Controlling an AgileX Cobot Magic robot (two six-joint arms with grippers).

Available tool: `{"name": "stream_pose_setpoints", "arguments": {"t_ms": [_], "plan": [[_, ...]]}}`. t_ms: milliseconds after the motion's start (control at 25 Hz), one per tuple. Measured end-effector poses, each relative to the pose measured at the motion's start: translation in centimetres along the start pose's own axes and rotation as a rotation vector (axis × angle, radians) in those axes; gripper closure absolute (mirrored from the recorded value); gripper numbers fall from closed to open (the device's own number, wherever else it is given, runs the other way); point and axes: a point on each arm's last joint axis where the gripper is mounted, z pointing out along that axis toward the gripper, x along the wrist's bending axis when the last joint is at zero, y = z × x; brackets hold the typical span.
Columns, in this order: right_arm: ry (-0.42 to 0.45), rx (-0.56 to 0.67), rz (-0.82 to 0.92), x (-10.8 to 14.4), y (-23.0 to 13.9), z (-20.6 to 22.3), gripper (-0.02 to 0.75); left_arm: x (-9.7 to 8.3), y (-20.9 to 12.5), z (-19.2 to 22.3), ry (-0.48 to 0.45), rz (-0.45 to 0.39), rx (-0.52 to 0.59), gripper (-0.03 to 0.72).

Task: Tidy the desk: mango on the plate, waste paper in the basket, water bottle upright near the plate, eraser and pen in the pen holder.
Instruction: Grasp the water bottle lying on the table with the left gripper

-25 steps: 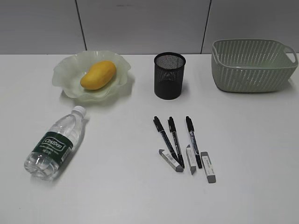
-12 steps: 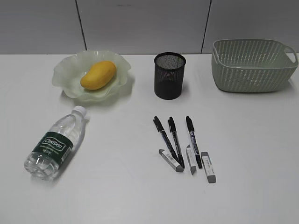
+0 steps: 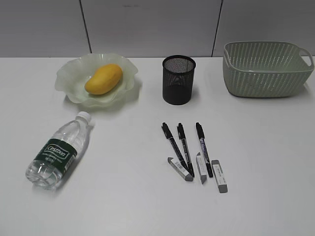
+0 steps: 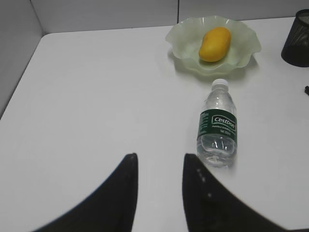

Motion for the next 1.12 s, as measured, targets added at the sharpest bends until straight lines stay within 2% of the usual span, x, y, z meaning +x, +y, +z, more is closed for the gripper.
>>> {"name": "stream_pose_setpoints", "arguments": {"t_ms": [1120], "plan": [[0.002,-0.001,0.023,0.01,0.01,0.00,0.301,0.00,0.01,0.00,0.000,0.000,-0.001,0.451]]}}
